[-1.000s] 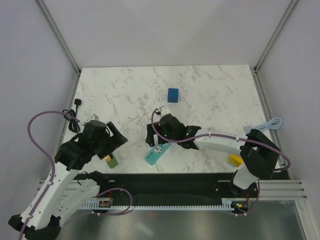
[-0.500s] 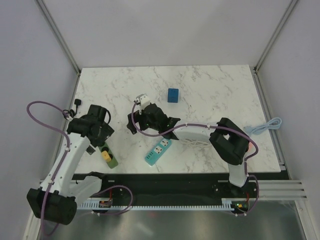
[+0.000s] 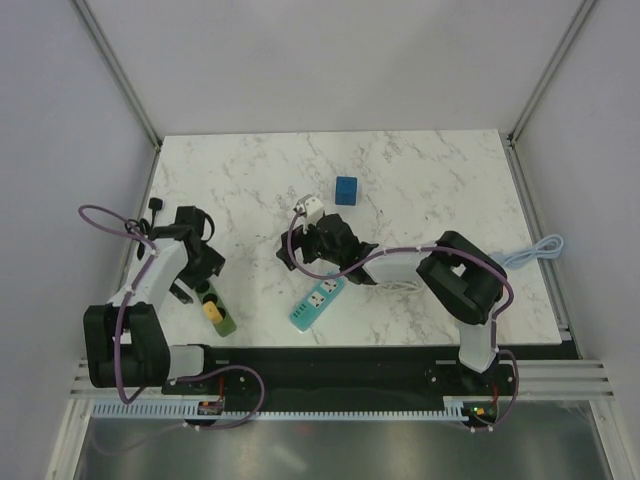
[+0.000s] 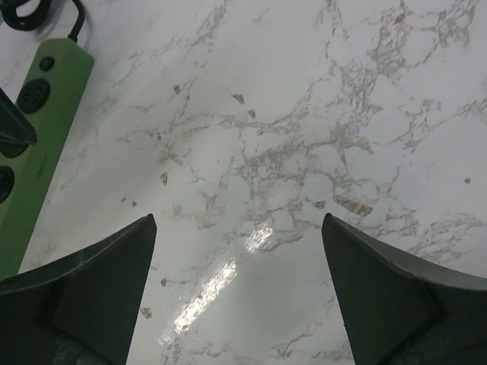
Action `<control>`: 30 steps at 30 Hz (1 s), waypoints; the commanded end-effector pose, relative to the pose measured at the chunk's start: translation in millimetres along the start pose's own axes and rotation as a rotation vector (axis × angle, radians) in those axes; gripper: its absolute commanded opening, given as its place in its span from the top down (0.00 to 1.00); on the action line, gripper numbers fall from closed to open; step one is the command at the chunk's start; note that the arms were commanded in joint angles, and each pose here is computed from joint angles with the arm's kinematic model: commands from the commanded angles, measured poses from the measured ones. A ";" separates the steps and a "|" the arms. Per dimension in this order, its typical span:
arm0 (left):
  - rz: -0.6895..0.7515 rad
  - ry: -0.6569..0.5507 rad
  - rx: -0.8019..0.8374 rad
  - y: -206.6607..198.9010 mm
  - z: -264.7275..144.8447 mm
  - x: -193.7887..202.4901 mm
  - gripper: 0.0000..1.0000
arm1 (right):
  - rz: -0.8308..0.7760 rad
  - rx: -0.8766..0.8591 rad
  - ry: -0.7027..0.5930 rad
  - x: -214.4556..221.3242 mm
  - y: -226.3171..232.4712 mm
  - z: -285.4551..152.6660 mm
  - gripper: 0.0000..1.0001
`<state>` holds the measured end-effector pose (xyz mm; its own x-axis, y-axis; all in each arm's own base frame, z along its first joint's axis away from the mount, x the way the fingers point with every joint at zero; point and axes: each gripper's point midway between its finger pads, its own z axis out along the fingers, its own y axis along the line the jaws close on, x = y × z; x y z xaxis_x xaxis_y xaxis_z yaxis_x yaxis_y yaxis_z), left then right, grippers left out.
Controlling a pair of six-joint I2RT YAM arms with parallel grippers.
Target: Pull the plug off the socket
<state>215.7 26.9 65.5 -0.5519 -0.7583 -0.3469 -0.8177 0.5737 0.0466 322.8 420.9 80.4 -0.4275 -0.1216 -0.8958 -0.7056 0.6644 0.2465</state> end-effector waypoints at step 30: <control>0.143 -0.017 0.122 -79.6 31.6 15.0 0.98 | 0.004 -0.096 -0.162 -47.5 19.0 -6.8 0.02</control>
<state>217.3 9.9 17.6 -0.6826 -0.6751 -0.2800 -0.7278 0.6627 0.1765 325.7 428.4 104.8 -0.3778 -0.0438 -0.9248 -0.7389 0.6161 0.2727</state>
